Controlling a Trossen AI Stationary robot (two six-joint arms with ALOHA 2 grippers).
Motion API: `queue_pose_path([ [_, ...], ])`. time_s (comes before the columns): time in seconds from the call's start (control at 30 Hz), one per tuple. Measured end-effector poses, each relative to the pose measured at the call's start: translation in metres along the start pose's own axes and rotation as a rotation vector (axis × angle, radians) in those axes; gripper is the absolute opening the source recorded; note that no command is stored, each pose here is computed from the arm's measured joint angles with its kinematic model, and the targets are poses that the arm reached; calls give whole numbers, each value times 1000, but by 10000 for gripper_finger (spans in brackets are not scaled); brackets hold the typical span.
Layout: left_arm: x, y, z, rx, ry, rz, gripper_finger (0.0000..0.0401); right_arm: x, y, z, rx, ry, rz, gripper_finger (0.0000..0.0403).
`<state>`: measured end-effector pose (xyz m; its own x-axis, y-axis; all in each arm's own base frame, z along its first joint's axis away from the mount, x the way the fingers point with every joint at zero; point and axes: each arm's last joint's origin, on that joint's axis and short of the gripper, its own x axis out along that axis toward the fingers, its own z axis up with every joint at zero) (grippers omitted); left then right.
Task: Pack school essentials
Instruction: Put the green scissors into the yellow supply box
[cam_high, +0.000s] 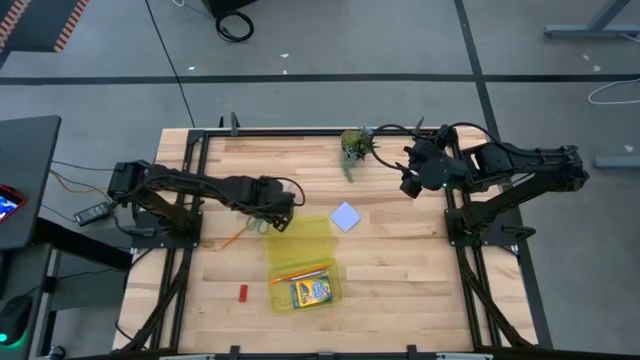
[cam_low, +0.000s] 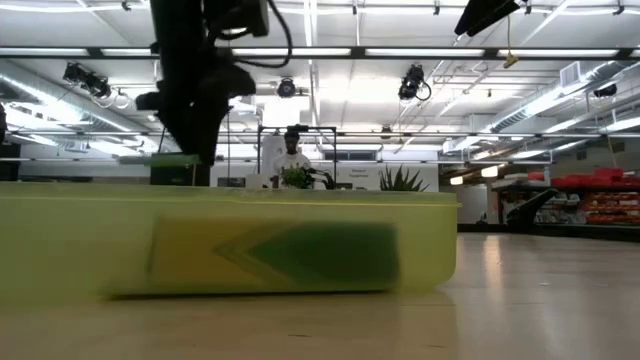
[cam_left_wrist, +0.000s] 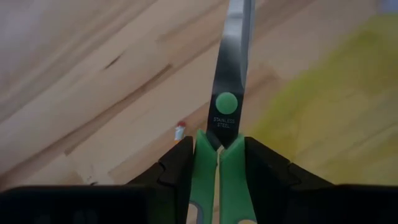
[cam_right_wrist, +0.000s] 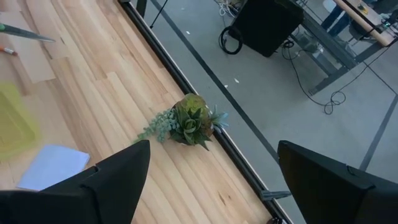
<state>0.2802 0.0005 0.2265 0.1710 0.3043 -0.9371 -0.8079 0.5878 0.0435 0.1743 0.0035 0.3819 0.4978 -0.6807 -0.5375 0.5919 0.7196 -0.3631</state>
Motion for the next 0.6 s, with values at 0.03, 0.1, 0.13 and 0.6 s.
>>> queue_pose_path([
  [0.03,-4,-2,2,3,-10,-14,123,0,0,0,0,0,-2,359],
  [0.1,-10,-5,4,12,-20,-29,122,0,0,0,0,-2,-5,359],
  [0.13,-13,-7,5,16,-26,-39,123,0,0,0,0,-2,-7,359],
  [0.6,-32,-45,-20,120,-49,-199,123,7,-7,2,37,15,-43,359],
])
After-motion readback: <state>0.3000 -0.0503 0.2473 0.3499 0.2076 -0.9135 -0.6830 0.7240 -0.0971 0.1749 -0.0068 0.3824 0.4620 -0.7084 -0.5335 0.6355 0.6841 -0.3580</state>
